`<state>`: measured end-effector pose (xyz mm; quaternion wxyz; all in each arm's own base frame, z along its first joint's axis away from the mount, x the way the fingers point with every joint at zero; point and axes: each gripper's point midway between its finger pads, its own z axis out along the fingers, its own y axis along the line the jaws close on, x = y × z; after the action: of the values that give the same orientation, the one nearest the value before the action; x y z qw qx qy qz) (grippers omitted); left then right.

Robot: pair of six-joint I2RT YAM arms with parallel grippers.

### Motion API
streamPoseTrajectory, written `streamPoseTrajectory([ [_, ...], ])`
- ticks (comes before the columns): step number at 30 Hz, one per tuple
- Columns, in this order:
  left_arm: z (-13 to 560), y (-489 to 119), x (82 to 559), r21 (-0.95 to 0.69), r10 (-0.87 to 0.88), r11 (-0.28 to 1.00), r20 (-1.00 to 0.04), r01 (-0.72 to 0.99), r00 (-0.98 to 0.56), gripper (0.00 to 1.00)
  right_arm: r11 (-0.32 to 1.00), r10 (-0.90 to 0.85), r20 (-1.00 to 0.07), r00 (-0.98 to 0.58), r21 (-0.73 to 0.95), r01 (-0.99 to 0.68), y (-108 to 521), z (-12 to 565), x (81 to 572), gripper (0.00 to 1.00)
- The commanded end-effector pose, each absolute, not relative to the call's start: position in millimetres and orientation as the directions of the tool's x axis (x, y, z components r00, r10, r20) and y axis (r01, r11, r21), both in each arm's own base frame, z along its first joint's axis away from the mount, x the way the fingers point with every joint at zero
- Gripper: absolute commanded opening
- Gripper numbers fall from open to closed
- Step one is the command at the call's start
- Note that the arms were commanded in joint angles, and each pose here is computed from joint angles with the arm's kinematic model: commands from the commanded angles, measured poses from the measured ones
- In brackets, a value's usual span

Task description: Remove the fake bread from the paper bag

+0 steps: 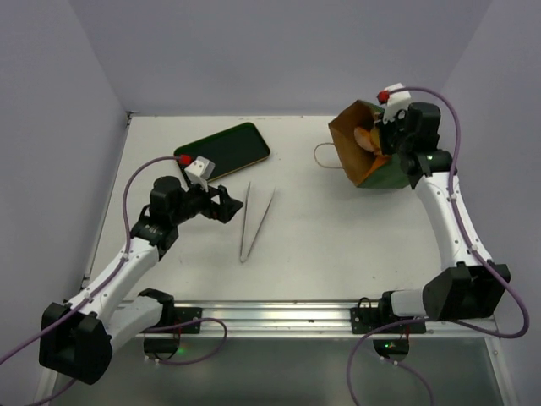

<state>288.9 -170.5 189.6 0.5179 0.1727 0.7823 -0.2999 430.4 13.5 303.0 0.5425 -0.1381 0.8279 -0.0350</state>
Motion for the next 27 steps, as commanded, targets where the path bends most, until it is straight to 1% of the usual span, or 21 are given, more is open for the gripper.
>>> streamPoseTrajectory([
  [1, 196, -185, 292, -0.296, -0.016, 0.729, -0.909, 0.617, -0.417, 1.00, 0.894, -0.408, -0.863, -0.297, -0.313, -0.321, 42, 280, 418, 0.00],
  [2, 193, -186, 292, -0.299, -0.011, 0.732, -0.904, 0.612, -0.428, 1.00, 0.887, -0.414, -0.860, -0.299, -0.308, -0.343, 45, 271, 411, 0.00],
  [3, 191, -189, 292, -0.301, -0.003, 0.731, -0.899, 0.612, -0.438, 1.00, 0.877, -0.419, -0.846, -0.329, -0.283, -0.387, 51, 246, 402, 0.00],
  [6, 183, -194, 291, -0.288, 0.017, 0.742, -0.894, 0.605, -0.447, 1.00, 0.852, -0.434, -0.827, -0.358, -0.247, -0.462, 62, 214, 385, 0.00],
  [8, 170, -192, 288, -0.266, 0.053, 0.775, -0.877, 0.573, -0.478, 1.00, 0.843, -0.441, -0.819, -0.369, -0.235, -0.485, 64, 204, 377, 0.00],
  [9, 164, -201, 282, -0.248, 0.085, 0.775, -0.870, 0.581, -0.485, 1.00, 0.839, -0.441, -0.817, -0.371, -0.228, -0.495, 65, 200, 371, 0.00],
  [10, 157, -196, 284, -0.209, 0.105, 0.819, -0.861, 0.534, -0.497, 1.00, 0.838, -0.439, -0.818, -0.371, -0.224, -0.498, 66, 198, 369, 0.00],
  [12, 146, -204, 275, -0.165, 0.146, 0.845, -0.844, 0.508, -0.517, 1.00, 0.838, -0.432, -0.820, -0.375, -0.211, -0.504, 67, 193, 362, 0.00],
  [16, 124, -202, 262, -0.138, 0.149, 0.899, -0.796, 0.415, -0.587, 1.00, 0.847, -0.404, -0.827, -0.390, -0.178, -0.500, 69, 189, 356, 0.00],
  [20, 109, -207, 254, -0.133, 0.154, 0.911, -0.768, 0.390, -0.622, 1.00, 0.854, -0.376, -0.832, -0.408, -0.141, -0.501, 73, 185, 356, 0.00],
  [27, 74, -223, 255, -0.045, 0.225, 0.929, -0.719, 0.366, -0.658, 1.00, 0.858, -0.349, -0.840, -0.416, -0.107, -0.503, 78, 187, 354, 0.00],
])
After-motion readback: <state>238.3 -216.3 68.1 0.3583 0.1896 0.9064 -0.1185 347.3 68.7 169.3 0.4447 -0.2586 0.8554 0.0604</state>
